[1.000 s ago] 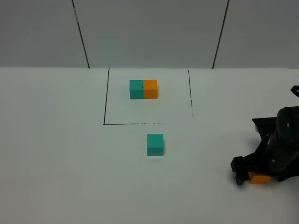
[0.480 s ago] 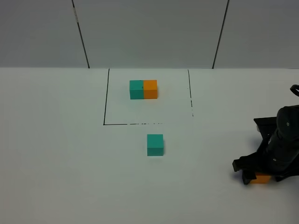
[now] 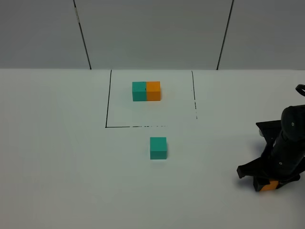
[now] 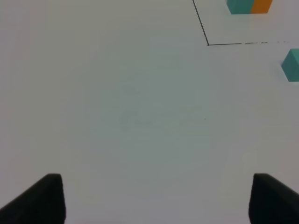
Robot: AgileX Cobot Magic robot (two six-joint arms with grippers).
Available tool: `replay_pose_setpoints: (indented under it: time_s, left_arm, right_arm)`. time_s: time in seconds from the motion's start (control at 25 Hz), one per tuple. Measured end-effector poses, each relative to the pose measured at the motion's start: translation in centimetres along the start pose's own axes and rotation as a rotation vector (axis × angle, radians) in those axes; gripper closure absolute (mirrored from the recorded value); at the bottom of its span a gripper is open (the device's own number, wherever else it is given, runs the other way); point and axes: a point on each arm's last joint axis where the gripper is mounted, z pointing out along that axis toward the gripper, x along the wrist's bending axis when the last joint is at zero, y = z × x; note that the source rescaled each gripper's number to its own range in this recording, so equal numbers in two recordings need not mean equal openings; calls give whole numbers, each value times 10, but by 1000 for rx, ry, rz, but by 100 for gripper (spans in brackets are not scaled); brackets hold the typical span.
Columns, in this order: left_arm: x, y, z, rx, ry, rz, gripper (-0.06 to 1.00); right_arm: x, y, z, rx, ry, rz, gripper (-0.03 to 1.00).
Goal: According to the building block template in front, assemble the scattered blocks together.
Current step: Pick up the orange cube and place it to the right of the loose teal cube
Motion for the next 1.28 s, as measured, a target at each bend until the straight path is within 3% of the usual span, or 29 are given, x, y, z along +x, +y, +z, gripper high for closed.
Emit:
replay_pose_setpoints:
  time_s: [0.12,0.32,0.56,0.64,0.88,1.28]
  left_arm:
    - [0,0,0,0,0,0,27]
    - [0,0,0,-1,0,0,27]
    - [0,0,0,-2,0,0,27]
    - [0,0,0,-2,0,0,27]
    - [0,0,0,-3,0,0,27]
    - [0,0,0,-3,0,0,27]
  right_arm:
    - [12,10,-39,-37,3,-122,97]
    - [48,34,-107,-187,-14,-478,97]
    - [88,40,-119,-217,-49,-1026,97]
    - [97,44,-113,-198,-50,-1132,97]
    - [119,68,-88,-110,-30,-1277,97]
    - [133,108,-40,9,-11,-1303,97]
